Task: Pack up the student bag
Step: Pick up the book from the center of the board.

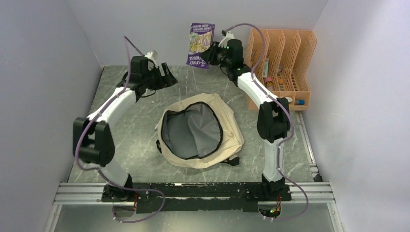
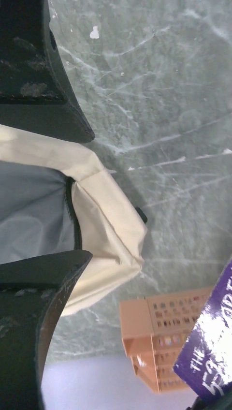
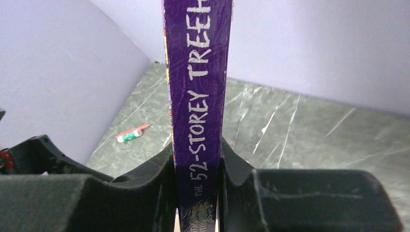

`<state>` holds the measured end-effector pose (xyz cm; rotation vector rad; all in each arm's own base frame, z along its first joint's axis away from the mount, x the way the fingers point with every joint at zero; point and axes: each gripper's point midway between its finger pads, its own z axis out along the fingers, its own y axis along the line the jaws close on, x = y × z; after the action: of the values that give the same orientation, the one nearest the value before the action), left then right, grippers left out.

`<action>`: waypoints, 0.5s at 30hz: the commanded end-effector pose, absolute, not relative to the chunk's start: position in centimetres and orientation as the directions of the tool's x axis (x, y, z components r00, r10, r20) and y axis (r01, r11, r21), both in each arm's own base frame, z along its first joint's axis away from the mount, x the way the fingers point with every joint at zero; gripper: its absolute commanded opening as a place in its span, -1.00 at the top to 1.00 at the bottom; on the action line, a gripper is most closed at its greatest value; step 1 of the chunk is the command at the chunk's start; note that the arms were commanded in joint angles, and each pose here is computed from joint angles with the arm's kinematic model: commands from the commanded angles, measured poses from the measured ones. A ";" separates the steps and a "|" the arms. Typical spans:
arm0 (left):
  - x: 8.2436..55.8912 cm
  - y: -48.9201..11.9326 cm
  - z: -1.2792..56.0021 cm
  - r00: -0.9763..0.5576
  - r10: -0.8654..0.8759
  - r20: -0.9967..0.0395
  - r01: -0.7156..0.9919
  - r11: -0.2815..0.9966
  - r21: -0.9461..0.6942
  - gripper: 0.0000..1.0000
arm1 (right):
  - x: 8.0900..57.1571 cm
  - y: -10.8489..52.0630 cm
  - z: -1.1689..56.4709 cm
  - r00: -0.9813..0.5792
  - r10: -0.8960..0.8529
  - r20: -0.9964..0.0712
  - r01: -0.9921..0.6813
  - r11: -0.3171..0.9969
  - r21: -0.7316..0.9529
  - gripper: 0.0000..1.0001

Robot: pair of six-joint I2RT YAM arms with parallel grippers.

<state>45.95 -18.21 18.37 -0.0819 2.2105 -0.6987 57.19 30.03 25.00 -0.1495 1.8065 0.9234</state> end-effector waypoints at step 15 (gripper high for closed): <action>34.6 -22.2 36.1 -0.407 -0.413 -0.815 0.676 0.463 -0.573 -0.67 | 41.9 25.5 39.2 -0.227 0.384 -0.895 -0.681 0.594 0.428 1.00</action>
<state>37.51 -19.66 30.64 0.0696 1.7700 -1.0043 44.40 25.69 31.84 -0.2256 1.7165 0.9363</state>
